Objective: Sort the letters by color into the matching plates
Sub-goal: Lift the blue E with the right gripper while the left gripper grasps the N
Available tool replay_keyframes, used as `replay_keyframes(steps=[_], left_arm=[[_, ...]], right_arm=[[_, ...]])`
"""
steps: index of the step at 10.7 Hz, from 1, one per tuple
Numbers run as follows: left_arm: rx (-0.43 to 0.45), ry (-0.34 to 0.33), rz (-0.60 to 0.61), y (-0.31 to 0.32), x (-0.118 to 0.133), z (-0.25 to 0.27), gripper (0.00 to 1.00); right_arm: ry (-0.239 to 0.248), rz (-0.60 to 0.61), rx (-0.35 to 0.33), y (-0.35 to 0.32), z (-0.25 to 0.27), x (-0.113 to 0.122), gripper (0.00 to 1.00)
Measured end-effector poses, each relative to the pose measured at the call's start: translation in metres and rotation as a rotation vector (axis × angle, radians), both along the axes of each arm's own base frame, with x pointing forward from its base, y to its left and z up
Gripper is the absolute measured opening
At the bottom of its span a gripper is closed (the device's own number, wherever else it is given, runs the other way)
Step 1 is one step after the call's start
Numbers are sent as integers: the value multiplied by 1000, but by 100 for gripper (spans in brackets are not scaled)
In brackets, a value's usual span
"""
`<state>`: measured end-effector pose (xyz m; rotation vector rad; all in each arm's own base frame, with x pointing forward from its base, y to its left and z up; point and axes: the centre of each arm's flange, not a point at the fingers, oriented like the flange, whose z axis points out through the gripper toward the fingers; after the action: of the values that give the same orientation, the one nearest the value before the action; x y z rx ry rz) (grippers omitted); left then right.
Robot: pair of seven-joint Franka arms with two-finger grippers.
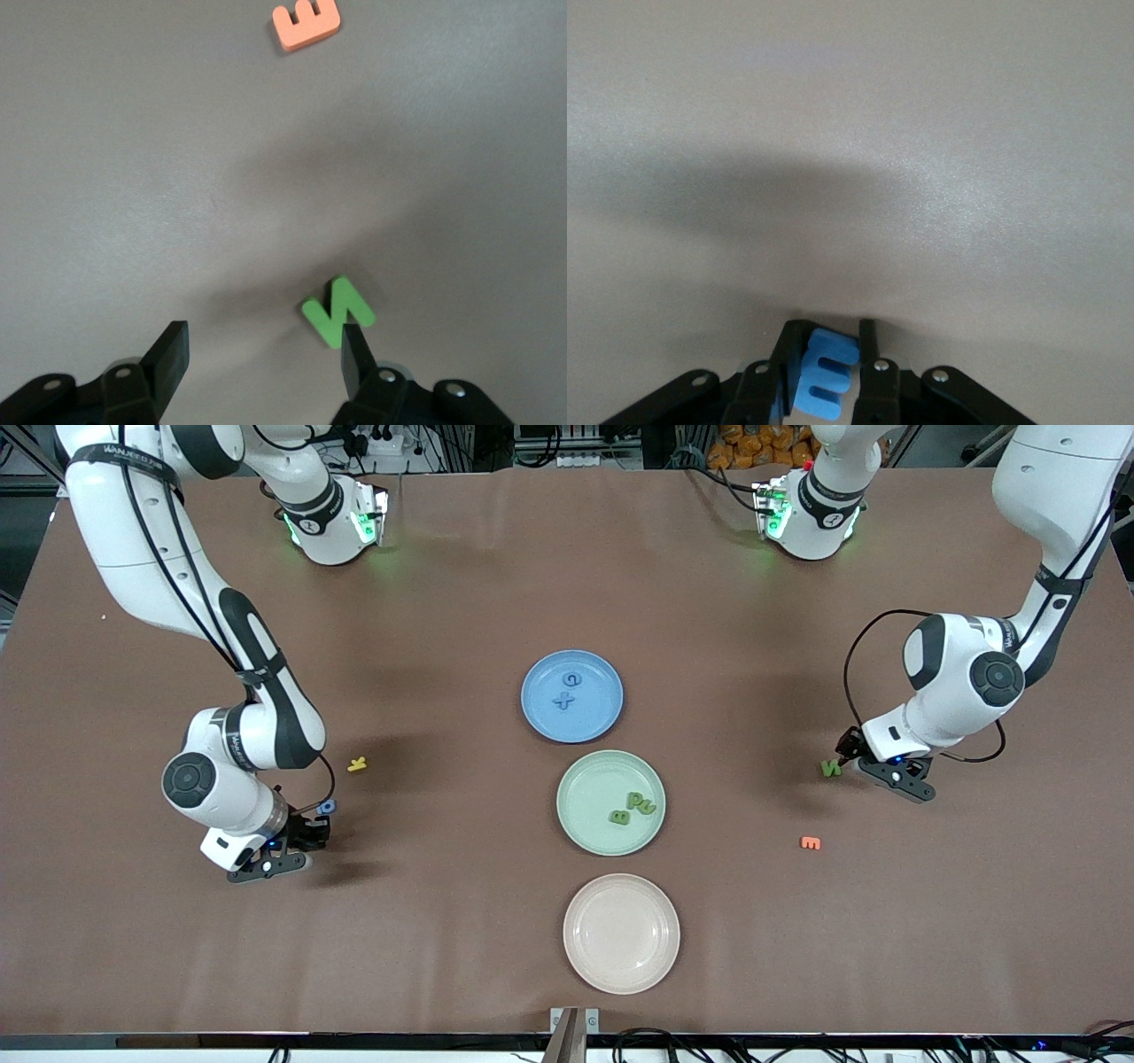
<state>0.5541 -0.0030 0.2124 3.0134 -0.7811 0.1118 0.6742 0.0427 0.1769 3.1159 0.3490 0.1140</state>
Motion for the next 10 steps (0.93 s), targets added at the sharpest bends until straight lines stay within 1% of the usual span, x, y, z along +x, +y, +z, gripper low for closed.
replay_keyframes(steps=[1, 3, 4, 7, 10], left_arm=[[-6, 2, 32, -5, -1, 0, 74], [-16, 13, 118, -13, -4, -2, 72], [-21, 20, 174, -16, -5, -3, 73], [-34, 36, 318, -33, -9, -5, 72], [-41, 50, 441, -51, -12, -6, 69]], right_arm=[[0, 0, 0, 0, 0, 0, 30], [-4, 1, 0, 1, 2, 1, 30], [3, 5, -1, 3, 5, 1, 30], [40, 20, -9, 14, 40, 4, 30], [96, 27, -18, 39, 73, -5, 30]])
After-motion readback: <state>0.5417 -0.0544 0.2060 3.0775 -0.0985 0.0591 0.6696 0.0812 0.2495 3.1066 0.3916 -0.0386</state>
